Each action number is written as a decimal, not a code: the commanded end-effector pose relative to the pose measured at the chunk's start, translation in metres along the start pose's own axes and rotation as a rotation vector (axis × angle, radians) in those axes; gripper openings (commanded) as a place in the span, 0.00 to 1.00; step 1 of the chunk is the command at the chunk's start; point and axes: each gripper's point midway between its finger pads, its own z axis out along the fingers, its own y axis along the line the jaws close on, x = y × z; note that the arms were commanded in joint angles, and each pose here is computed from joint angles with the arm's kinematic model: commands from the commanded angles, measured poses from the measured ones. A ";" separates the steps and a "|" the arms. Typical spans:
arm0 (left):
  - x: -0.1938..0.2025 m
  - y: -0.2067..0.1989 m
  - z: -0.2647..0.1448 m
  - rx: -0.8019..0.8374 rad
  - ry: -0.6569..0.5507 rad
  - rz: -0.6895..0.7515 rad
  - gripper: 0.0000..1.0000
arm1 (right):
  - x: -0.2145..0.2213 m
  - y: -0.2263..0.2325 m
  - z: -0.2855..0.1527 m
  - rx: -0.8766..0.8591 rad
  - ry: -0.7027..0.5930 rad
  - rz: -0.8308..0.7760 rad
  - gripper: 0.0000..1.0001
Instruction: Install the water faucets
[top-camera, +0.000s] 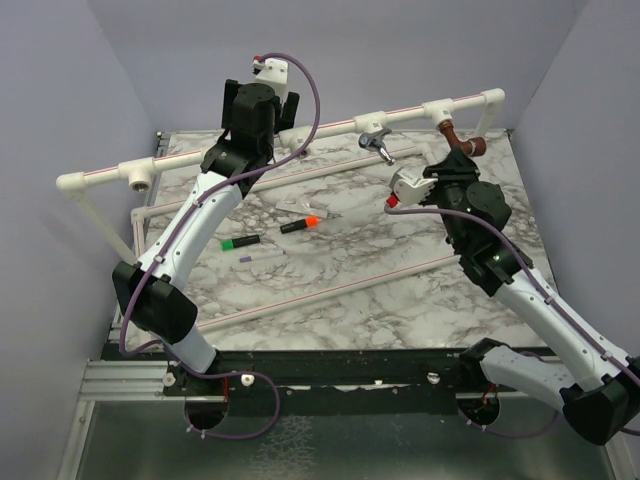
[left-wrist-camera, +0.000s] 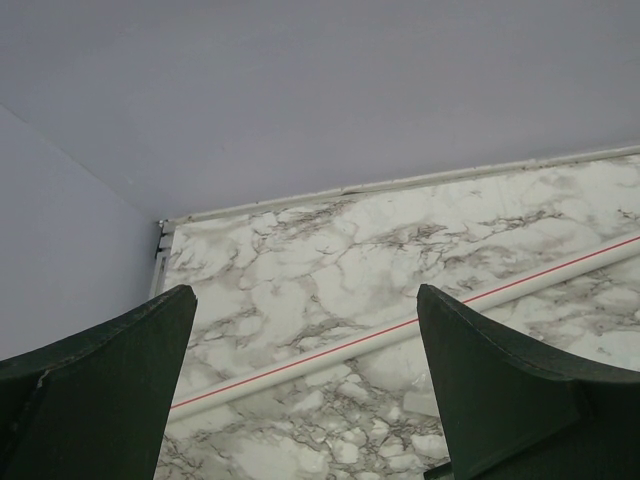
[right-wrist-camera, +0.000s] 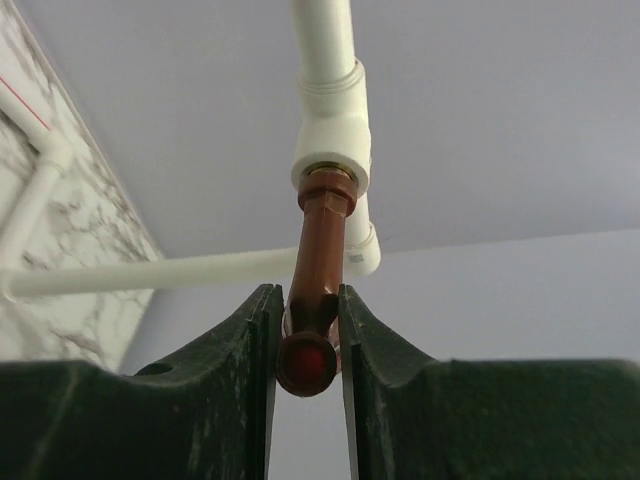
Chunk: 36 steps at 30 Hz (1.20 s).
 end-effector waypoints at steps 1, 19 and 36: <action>0.059 -0.063 0.003 0.186 0.156 0.030 0.93 | -0.017 -0.016 -0.001 0.081 -0.098 0.426 0.00; 0.062 -0.064 0.004 0.186 0.162 0.034 0.93 | -0.056 -0.035 0.009 0.144 -0.232 1.574 0.01; 0.061 -0.065 0.004 0.190 0.159 0.031 0.93 | -0.041 -0.077 -0.016 0.217 -0.224 1.770 0.28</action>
